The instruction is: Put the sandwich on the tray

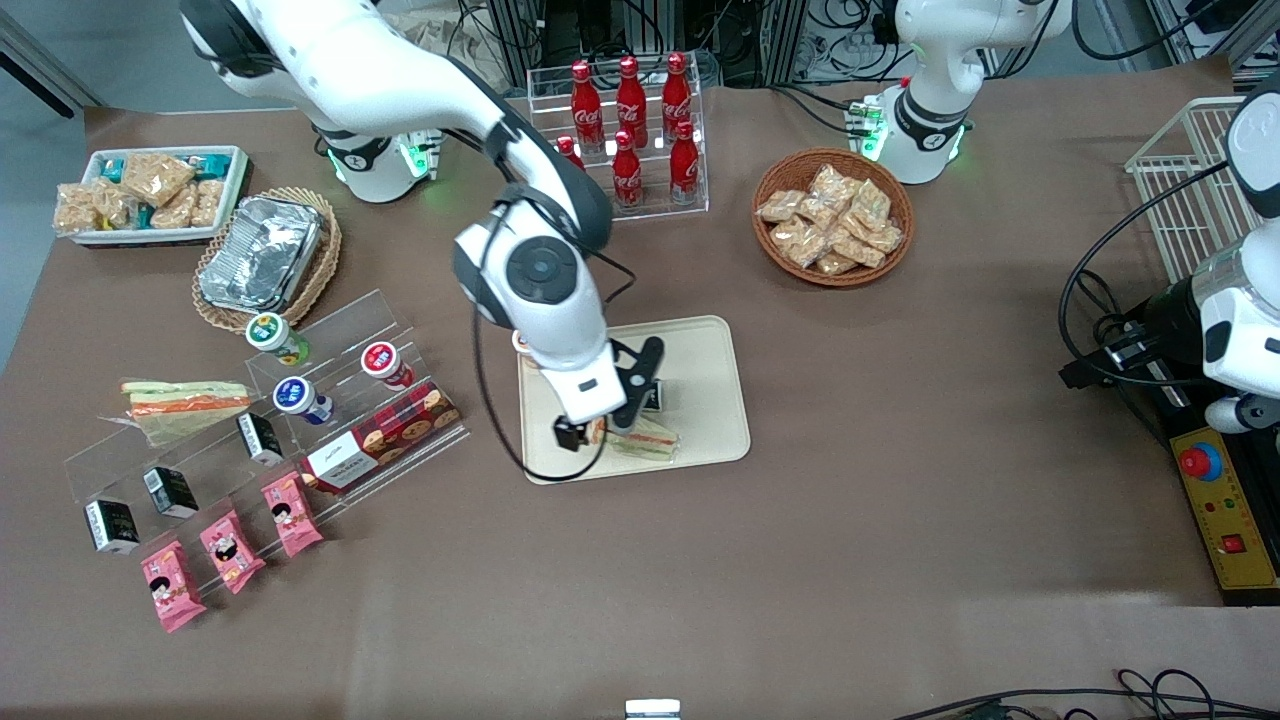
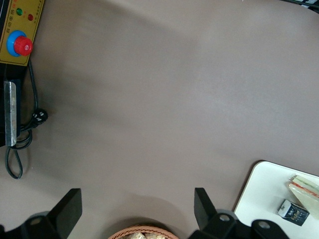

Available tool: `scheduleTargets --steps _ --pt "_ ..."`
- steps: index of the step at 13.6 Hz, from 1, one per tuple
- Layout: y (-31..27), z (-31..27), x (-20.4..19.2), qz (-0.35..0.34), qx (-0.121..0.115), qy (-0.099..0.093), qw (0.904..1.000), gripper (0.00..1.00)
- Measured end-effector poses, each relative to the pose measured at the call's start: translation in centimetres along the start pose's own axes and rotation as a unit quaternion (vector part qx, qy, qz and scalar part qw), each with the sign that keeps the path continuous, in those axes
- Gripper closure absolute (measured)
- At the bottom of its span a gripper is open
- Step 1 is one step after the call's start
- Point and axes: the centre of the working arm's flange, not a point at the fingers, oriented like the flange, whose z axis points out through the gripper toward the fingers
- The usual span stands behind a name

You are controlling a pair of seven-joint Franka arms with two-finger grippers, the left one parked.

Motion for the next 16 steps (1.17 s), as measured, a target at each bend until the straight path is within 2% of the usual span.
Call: scheduleTargets --steps 3,7,8,11,13,16 --pt "5.5 -5.2 -4.7 0.107 0.018 -0.008 0.9941 0.02" --pt "11.0 -10.3 -10.7 0.223 0.023 -0.012 0.9746 0.02" --pt "12.1 -11.3 -12.2 0.259 0.027 -0.014 0.9655 0.02" --pt "15.1 -14.0 -17.4 0.366 0.052 -0.029 0.9286 0.02" --pt "17.3 -15.8 -21.0 0.403 0.053 -0.029 0.9131 0.02" --pt "19.1 -17.6 -25.5 0.444 0.058 -0.042 0.8933 0.02"
